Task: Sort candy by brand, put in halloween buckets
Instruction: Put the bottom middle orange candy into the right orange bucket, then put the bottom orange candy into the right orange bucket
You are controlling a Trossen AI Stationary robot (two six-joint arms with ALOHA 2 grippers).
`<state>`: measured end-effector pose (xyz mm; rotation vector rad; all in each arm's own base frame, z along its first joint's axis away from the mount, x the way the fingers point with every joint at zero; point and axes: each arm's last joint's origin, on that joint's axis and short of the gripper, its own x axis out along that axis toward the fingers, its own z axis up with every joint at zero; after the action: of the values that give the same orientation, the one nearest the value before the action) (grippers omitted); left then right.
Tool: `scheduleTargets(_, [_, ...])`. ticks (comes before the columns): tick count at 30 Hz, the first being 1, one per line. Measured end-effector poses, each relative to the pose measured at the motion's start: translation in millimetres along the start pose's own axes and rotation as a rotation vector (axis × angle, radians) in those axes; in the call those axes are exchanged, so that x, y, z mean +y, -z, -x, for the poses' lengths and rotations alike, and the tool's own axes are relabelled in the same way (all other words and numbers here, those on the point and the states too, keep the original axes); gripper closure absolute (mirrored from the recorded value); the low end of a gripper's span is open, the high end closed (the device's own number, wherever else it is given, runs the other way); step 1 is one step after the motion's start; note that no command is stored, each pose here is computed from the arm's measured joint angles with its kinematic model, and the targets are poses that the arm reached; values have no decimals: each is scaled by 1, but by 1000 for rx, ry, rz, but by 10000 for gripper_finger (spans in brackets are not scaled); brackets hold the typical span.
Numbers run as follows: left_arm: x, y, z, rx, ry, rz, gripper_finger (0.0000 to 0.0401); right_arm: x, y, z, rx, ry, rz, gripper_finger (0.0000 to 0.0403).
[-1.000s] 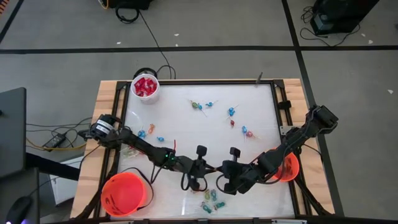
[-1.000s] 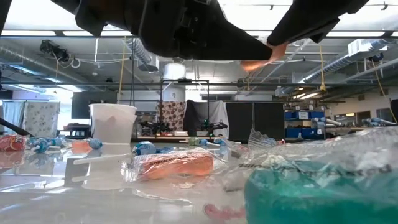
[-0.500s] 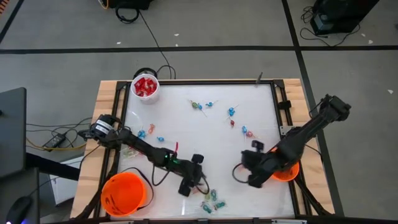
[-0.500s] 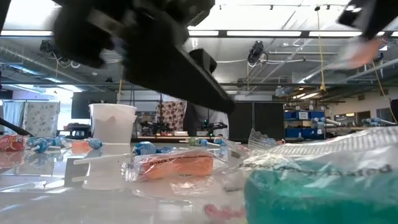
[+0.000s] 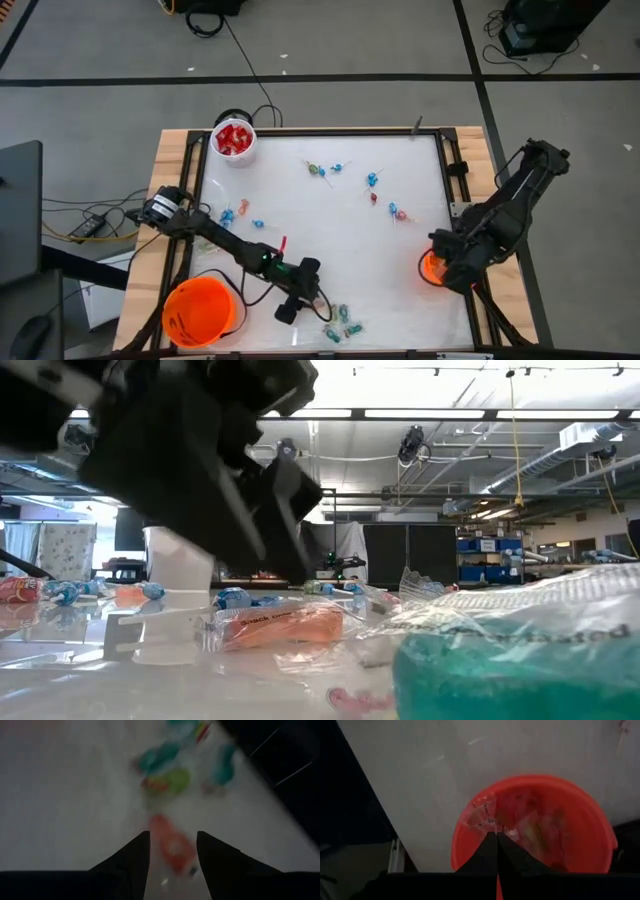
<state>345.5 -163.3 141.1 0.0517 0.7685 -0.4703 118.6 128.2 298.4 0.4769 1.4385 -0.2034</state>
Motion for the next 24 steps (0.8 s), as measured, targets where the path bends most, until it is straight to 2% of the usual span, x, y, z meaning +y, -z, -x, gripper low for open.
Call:
scheduleTargets(7, [-1,5,0,45,-36,0,233,2,13,-4,40,57,-54,395])
scheduleTargets(11, [-1,6,0,50,-38,52,233,-2,16,-9,58,217,-196,387])
scheduleTargets(14, [-1,6,0,52,-39,82,233,-2,17,-14,64,300,-249,368])
scheduleTargets(20, [-2,7,-1,53,-37,79,233,2,18,-19,70,325,-250,312])
scheduleTargets(24, [-2,12,-12,47,-25,76,233,2,17,-19,31,328,-284,293])
